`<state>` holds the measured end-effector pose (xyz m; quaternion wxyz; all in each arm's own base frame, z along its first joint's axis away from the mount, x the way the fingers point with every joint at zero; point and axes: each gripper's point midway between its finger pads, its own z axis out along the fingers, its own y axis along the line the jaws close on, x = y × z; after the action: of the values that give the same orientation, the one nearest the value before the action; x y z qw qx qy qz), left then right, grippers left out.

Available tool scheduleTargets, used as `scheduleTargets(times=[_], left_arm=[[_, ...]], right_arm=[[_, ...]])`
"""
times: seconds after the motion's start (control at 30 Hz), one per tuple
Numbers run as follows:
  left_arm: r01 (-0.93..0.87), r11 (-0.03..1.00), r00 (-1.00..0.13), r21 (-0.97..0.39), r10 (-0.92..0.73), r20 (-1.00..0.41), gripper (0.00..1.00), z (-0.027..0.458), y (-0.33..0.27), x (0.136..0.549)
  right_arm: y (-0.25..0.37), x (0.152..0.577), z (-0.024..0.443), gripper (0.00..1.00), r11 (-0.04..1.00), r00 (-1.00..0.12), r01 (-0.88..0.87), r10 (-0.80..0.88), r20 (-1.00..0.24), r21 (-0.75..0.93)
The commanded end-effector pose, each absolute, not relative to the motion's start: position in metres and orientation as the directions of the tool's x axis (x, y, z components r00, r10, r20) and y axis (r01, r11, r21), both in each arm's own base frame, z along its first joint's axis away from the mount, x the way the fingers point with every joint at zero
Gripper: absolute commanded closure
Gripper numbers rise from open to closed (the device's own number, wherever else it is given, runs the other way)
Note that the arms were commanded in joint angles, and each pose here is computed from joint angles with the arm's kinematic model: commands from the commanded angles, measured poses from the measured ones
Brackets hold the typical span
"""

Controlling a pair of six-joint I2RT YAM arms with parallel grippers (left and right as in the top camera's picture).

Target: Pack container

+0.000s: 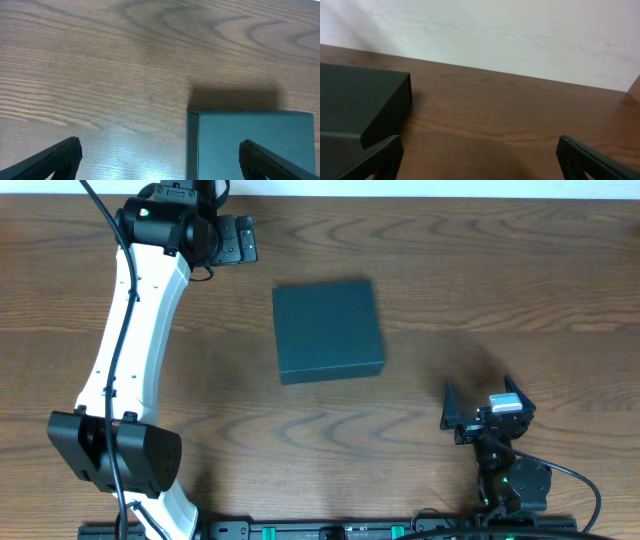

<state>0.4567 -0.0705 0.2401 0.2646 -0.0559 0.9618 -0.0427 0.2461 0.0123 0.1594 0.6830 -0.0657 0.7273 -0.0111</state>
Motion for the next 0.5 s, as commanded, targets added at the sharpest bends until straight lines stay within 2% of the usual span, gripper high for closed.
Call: scheduleTargets(times=[0.0, 0.33, 0.47], left_arm=[[-0.084, 0.991, -0.852, -0.100, -0.124, -0.508, 0.02, 0.241, -0.068, 0.458], [-0.084, 0.991, -0.852, -0.100, -0.124, -0.508, 0.02, 0.241, -0.068, 0.458], [-0.093, 0.992, -0.825, -0.083, -0.123, -0.552, 0.01, 0.255, -0.062, 0.459]], right_arm=[[0.017, 0.246, 0.159, 0.01, 0.988, -0.053, -0.103, -0.121, -0.991, -0.115], [0.017, 0.246, 0.159, 0.01, 0.988, -0.053, -0.103, -0.121, -0.991, -0.115], [0.017, 0.246, 0.159, 0.01, 0.988, -0.053, -0.103, -0.121, -0.991, -0.115]])
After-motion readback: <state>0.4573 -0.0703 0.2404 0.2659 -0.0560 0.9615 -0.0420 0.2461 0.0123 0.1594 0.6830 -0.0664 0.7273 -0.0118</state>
